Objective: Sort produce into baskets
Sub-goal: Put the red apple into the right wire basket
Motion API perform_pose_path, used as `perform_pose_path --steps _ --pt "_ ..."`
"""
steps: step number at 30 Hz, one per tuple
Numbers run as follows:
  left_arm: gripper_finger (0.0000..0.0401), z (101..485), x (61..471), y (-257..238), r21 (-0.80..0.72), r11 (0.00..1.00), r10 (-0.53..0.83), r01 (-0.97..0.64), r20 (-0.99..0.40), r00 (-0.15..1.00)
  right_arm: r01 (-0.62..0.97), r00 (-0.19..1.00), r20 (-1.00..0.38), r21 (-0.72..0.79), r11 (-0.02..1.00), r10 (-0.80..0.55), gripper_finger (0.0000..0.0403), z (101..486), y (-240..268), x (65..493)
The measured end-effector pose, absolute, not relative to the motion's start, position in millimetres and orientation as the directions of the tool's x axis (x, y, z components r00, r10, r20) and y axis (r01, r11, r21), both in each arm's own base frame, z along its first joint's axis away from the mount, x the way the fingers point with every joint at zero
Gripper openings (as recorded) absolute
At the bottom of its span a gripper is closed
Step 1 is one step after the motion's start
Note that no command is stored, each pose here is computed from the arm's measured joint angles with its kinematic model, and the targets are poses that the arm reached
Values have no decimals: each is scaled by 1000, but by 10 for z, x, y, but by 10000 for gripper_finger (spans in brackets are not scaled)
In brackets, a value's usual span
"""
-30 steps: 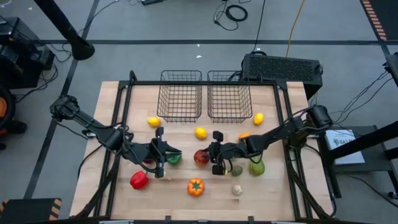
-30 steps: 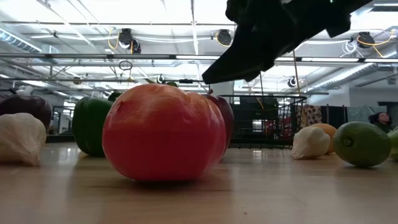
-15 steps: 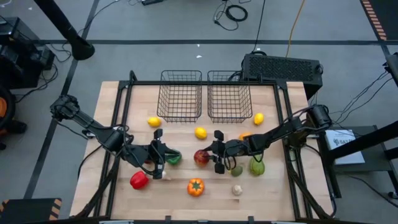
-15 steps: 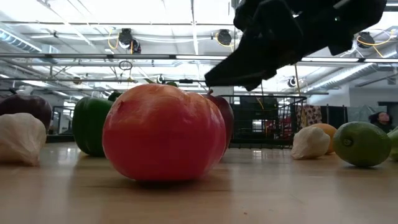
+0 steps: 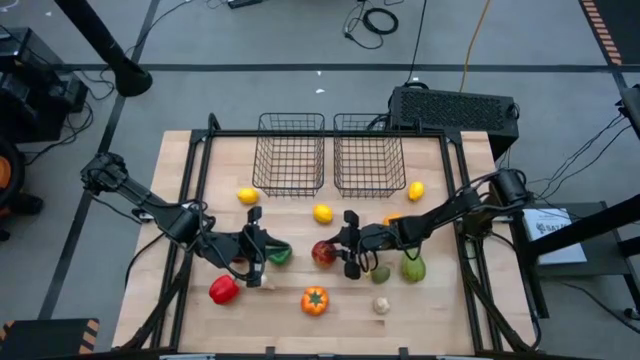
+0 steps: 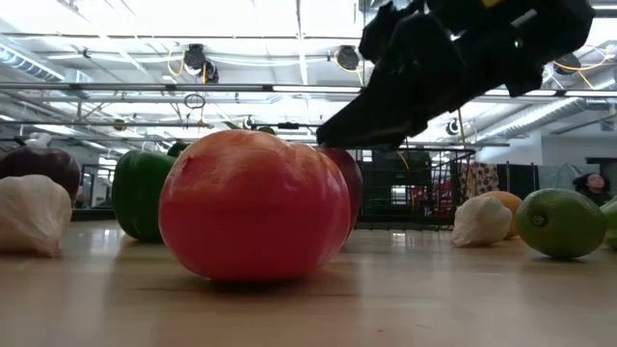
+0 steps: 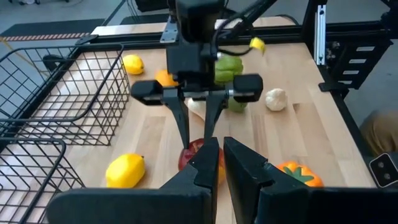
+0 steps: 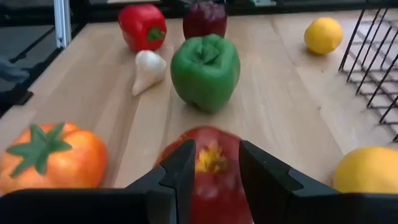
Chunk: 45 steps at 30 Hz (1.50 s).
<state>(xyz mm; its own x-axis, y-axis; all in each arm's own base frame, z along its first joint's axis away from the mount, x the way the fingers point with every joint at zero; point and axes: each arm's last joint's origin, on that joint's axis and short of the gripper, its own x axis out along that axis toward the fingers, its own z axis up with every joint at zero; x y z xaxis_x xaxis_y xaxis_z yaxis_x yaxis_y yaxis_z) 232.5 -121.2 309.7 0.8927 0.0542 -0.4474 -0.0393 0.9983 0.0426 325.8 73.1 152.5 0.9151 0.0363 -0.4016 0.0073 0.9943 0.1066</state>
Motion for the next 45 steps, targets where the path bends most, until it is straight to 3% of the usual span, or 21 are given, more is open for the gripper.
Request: perform_pose_path --steps 7,20,28,34,45 --pt "33 3098 2325 -1212 43 998 55 -40 -447 893 22 922 -387 125 992 28 106 1443 695 3311" --pt "33 3078 2315 -1206 57 998 61 -39 -466 883 22 917 -398 112 993 24 7 1433 671 3312" --pt "33 3077 2314 -1206 58 998 61 -39 -467 882 1 918 -394 121 993 47 10 1486 687 3361" --pt "33 3074 2312 -1205 58 998 62 -40 -469 881 -25 923 -376 136 990 75 10 1742 708 3402" --pt "33 3061 2302 -1202 63 997 66 -41 -483 873 -58 980 -183 129 990 81 11 2628 653 3172"
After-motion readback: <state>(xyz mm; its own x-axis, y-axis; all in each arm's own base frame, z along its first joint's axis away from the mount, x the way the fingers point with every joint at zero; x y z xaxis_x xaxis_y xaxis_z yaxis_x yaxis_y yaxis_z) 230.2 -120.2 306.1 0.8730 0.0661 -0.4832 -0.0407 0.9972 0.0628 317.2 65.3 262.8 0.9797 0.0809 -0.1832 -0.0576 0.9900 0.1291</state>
